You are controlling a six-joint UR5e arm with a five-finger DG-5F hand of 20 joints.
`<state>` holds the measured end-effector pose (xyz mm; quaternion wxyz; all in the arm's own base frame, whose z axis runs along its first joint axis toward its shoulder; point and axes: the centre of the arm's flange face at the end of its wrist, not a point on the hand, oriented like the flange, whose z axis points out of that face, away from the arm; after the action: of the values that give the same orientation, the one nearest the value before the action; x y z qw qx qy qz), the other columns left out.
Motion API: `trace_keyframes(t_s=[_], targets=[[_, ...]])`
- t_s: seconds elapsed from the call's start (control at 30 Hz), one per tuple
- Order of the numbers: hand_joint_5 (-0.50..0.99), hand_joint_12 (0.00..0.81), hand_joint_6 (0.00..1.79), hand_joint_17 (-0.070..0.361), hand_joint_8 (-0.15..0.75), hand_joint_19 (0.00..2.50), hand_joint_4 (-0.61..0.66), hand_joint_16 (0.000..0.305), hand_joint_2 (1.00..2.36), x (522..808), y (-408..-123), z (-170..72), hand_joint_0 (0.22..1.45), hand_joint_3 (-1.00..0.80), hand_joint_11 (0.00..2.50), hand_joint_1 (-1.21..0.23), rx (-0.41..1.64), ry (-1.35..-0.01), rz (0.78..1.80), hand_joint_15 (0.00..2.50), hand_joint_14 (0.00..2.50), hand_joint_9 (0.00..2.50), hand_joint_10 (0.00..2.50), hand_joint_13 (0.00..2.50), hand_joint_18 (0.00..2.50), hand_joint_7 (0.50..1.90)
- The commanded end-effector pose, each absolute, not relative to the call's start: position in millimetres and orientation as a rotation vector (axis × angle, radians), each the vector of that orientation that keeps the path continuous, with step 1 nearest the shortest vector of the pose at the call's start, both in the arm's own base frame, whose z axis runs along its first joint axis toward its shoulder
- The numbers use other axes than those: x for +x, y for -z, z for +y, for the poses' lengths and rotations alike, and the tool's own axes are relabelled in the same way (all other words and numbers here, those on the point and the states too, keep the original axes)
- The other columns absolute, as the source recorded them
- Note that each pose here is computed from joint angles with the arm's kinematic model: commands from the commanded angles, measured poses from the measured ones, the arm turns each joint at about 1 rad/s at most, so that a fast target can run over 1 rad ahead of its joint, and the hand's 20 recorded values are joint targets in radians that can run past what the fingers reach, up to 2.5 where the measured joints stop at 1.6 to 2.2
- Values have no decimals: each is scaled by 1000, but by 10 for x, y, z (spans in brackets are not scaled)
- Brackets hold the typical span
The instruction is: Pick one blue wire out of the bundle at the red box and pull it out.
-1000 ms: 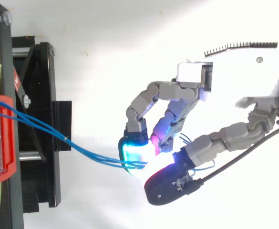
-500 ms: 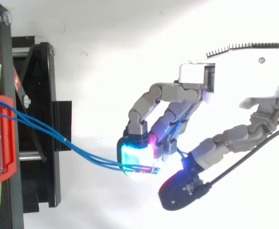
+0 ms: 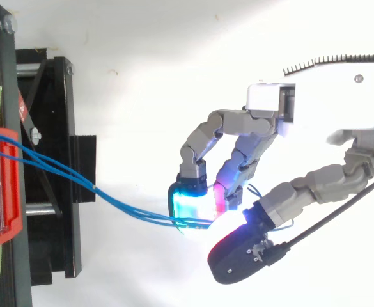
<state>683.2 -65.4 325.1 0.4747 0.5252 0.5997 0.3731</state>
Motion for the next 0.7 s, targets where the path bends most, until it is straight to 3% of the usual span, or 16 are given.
trace_keyframes(t_s=[0.0,0.23,0.33,0.47,0.67], targets=[[-166,428,952,123,333,527,114,55,1006,6824,-3250,-663,607,-416,691,-732,1288,-908,1470,590,18,1087,10,990,858,883],[-157,420,968,118,343,512,24,53,1016,6822,-3260,-663,673,-261,715,-797,1287,-909,1469,592,19,1098,10,1018,919,988],[-164,415,984,115,337,499,-51,51,1015,6820,-3260,-684,735,-286,739,-837,1289,-907,1466,593,20,1080,12,1025,941,966],[-178,406,995,110,320,506,-33,49,1014,6808,-3300,-685,800,-316,772,-873,1287,-910,1463,593,20,1067,11,1022,929,1050],[-219,384,1010,104,234,511,-97,46,1005,6749,-3373,-711,849,-440,743,-832,1297,-902,1472,589,18,1029,9,1010,920,884]])
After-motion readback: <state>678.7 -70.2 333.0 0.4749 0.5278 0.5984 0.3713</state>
